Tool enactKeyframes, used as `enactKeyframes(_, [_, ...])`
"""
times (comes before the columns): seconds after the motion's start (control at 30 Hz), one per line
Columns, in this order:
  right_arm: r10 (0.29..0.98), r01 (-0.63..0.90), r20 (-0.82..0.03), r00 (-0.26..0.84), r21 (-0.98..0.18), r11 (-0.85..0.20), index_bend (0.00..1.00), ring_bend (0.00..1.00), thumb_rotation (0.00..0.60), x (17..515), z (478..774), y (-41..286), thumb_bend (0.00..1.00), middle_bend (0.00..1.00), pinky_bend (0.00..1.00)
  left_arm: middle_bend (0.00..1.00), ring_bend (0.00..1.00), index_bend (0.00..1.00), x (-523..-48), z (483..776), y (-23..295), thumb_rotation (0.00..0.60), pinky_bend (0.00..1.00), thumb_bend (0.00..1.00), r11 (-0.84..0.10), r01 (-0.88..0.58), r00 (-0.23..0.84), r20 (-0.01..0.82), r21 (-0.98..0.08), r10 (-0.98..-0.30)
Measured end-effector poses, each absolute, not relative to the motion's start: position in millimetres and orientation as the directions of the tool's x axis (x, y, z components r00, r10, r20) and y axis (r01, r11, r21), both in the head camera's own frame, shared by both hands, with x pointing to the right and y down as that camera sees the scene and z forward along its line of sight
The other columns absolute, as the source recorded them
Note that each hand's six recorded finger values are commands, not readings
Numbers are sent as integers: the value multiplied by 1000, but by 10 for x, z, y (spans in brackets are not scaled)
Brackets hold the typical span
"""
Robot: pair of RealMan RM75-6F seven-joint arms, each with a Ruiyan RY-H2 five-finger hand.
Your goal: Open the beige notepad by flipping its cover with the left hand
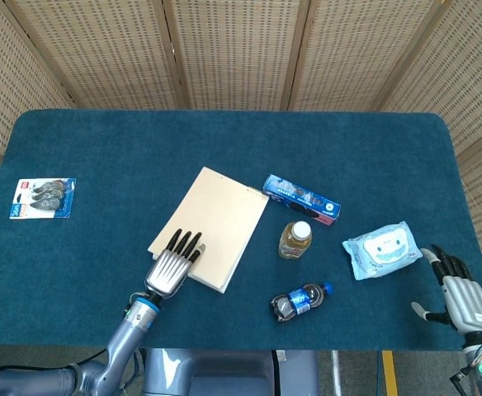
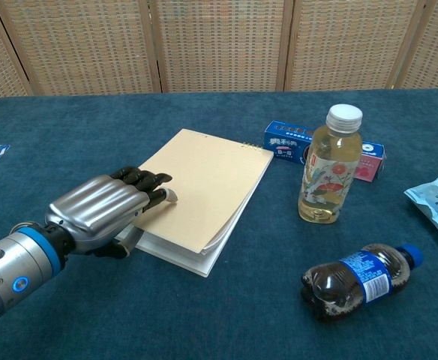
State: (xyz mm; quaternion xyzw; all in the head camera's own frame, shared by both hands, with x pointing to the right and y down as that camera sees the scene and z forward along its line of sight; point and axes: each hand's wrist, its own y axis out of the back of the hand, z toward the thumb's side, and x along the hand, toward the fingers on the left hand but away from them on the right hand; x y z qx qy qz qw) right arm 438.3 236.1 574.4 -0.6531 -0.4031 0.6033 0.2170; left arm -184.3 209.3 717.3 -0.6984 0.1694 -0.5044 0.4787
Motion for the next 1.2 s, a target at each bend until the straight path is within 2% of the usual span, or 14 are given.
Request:
enactKeyframes(0.47, [787, 266, -614, -54, -769, -582, 0, 0, 600, 4388, 5745, 2361, 260, 0, 0, 0, 0, 136, -1841, 7199, 1989, 600, 0, 682, -462, 255, 421, 527, -850, -738])
enactKeyframes(0.9, [789, 270, -611, -56, -770, -577, 0, 0, 600, 4394, 5741, 2356, 260, 0, 0, 0, 0, 137, -1841, 7279, 1914, 600, 0, 676, -489, 265, 394, 556, -831, -732])
enactKeyframes(1.2, [789, 271, -611, -59, -771, -577, 0, 0, 600, 4401, 5740, 2355, 260, 0, 0, 0, 0, 168, -1818, 7296, 1824, 600, 0, 677, -475, 256, 377, 539, -842, -753])
